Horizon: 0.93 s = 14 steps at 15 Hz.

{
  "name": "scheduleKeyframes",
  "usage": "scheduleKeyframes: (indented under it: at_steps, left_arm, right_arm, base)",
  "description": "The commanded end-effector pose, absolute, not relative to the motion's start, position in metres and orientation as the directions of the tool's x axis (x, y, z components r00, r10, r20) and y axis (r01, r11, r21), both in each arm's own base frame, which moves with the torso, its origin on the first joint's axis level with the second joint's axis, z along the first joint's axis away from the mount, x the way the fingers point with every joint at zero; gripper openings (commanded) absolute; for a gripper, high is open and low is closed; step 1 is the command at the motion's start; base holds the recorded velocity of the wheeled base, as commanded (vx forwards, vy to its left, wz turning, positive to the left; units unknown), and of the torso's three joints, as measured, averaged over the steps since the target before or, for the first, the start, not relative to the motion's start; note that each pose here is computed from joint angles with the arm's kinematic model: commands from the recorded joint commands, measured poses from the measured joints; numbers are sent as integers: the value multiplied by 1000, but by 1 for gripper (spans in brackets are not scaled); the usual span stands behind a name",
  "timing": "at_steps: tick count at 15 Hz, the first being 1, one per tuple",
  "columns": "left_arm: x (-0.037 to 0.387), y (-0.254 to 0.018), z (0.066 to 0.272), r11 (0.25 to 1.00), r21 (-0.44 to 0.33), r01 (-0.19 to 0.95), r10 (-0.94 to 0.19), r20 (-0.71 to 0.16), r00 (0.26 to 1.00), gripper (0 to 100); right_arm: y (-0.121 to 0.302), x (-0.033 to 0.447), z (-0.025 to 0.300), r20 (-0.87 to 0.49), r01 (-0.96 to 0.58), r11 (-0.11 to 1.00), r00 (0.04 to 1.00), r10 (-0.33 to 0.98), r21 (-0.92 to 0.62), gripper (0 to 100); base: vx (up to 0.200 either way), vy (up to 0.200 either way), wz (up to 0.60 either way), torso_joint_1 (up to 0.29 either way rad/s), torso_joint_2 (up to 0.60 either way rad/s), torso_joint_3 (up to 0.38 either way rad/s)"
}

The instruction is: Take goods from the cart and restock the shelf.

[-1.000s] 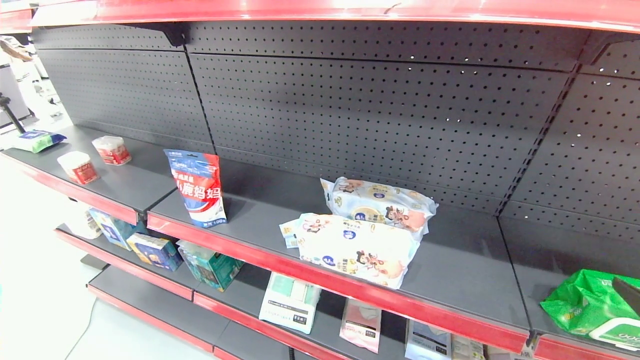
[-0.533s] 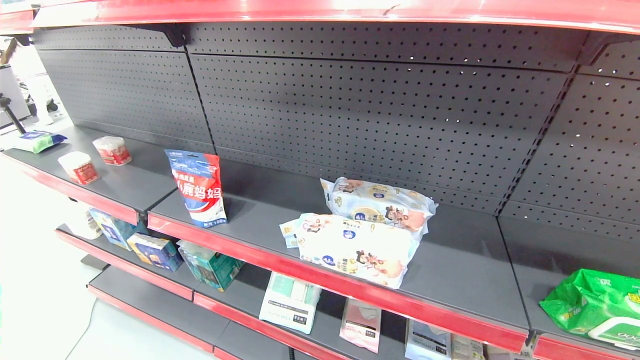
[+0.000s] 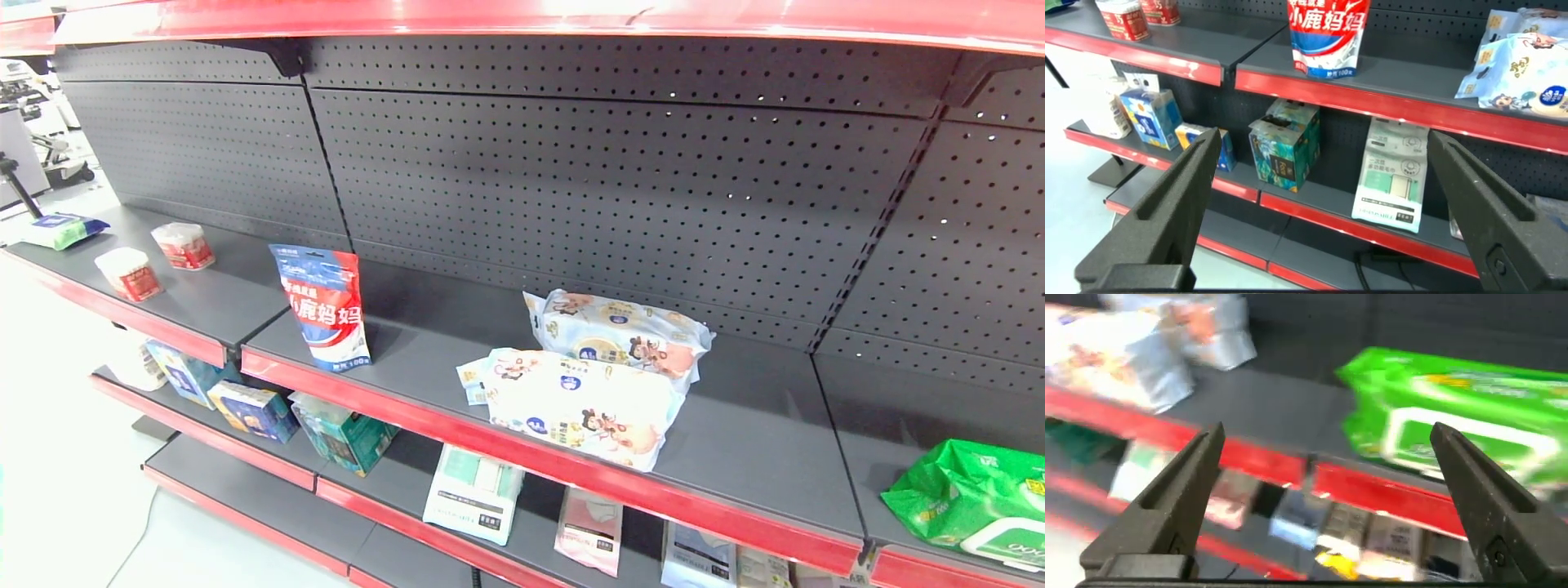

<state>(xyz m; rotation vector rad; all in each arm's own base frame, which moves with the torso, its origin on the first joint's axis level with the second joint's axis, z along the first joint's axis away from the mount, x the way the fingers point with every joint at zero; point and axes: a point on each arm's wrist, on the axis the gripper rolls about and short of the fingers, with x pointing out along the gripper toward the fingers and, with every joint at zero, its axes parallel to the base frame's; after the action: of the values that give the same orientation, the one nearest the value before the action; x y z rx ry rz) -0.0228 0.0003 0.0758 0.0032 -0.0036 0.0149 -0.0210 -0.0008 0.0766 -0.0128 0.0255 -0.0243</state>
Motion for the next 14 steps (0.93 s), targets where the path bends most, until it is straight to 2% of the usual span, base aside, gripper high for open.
scheduleKeyframes:
  at_steps: [1,9,14]
  left_arm:
    - [-23,0,76,1000,3,-17,17,5,1000,100]
    - [-23,0,76,1000,6,-15,15,5,1000,100]
    - [-23,0,76,1000,6,-15,15,5,1000,100]
  right_arm:
    - [-1,-23,76,2,35,999,999,-35,-9,100]
    - [-1,-23,76,2,35,999,999,-35,-5,100]
    - [-1,-23,76,2,35,999,999,-35,-5,100]
  base:
    - [0,0,0,0,0,0]
    - [0,0,0,0,0,0]
    - [0,0,-600,8,2,1]
